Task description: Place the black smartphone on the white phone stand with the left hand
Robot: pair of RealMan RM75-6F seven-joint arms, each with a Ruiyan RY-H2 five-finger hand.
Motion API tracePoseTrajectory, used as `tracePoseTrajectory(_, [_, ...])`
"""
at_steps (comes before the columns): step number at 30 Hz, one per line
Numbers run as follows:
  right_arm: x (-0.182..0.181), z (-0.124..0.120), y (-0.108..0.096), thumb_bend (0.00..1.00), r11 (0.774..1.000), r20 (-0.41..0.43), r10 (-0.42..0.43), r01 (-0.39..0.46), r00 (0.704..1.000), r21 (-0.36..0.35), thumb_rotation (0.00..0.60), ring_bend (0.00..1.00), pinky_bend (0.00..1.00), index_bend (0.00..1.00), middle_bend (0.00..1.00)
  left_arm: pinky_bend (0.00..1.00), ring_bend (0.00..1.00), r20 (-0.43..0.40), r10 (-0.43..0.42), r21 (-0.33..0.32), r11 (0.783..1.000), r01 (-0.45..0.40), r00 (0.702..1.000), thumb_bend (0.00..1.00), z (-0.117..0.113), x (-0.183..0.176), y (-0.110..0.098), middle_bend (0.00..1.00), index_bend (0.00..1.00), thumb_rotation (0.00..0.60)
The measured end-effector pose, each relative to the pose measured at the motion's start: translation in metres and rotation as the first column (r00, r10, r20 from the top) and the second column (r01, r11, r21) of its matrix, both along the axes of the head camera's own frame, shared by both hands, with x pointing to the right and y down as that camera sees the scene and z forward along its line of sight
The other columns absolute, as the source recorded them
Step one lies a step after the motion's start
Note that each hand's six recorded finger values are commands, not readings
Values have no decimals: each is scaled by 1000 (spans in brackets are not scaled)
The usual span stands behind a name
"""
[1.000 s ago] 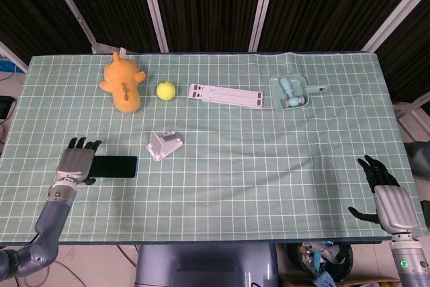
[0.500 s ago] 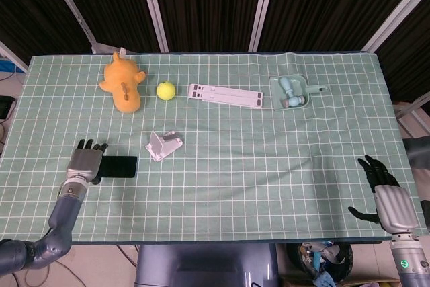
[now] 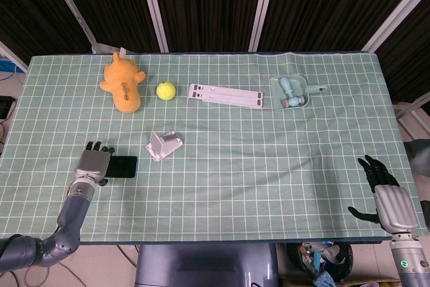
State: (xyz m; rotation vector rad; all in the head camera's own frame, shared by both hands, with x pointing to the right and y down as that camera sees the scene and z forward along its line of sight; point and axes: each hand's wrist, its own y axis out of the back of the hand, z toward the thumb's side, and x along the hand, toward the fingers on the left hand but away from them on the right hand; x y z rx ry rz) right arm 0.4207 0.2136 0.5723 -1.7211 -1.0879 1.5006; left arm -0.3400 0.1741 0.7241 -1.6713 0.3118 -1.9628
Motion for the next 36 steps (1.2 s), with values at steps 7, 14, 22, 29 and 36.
tracePoseTrajectory(7, [0,0,0,111,1000,2,1,-1,1000,-1,600,0,214,0,0,0,0,-2,15,-10,1000,-15,1000,210,3,8,2,194,197,600])
tracePoseTrajectory(14, [0,-1,0,112,1000,6,2,-2,1000,-1,600,0,214,0,0,0,0,7,21,-10,1000,-21,1000,211,7,15,2,220,219,600])
tracePoseTrajectory(22, [0,-1,0,116,1000,7,1,-1,1000,0,600,0,214,0,0,0,0,10,22,-14,1000,-22,1000,212,9,16,3,252,249,600])
tracePoseTrajectory(29, [0,0,0,117,1000,8,1,-1,1000,-1,600,0,214,0,0,0,0,13,19,-14,1000,-19,1000,212,9,15,3,268,261,600])
tracePoseTrajectory(36, [0,0,0,119,1000,9,1,-1,1000,-2,600,0,214,0,0,0,1,14,20,-20,1000,-20,1000,212,11,15,4,279,270,600])
